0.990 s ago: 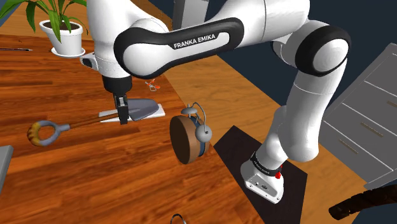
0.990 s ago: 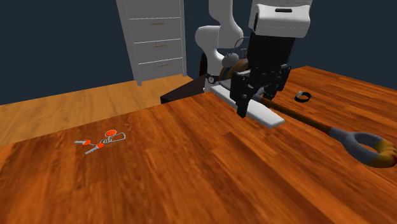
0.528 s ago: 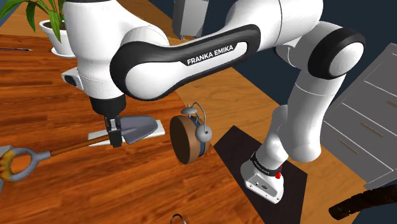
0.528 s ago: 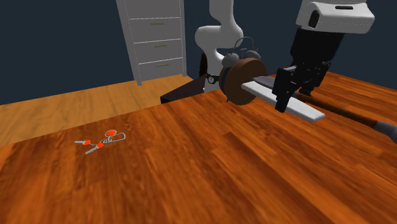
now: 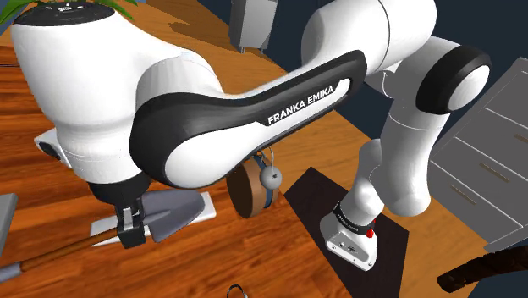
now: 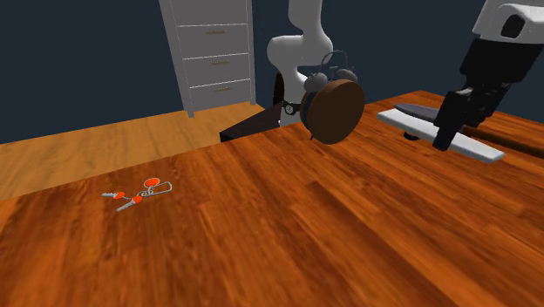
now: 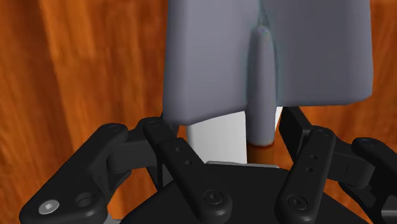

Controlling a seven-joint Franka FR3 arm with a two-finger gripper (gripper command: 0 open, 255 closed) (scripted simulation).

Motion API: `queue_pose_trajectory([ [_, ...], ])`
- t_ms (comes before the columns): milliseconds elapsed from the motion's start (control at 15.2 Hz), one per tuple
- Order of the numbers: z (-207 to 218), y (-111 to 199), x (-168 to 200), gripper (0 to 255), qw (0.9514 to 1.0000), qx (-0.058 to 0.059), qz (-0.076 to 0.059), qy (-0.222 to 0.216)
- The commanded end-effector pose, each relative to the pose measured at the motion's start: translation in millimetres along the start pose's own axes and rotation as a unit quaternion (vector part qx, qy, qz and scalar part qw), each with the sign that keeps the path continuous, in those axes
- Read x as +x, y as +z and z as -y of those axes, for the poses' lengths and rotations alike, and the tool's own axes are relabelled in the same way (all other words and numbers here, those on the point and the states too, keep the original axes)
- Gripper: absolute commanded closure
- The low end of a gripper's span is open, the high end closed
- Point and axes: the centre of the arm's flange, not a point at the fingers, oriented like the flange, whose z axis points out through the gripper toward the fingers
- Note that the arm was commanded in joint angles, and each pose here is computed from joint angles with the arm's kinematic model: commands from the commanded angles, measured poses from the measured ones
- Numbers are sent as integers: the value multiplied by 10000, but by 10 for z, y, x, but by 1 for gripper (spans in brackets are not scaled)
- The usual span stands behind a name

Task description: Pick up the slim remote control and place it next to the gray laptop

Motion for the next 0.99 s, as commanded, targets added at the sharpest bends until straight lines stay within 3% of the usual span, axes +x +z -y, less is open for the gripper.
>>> queue_pose_trajectory([
  [0,244,-15,102,255,10000,-2,-2,9],
  [264,762,-27,302,255,10000,-2,-2,9],
  [924,766,501,315,255,10000,-2,-2,9],
])
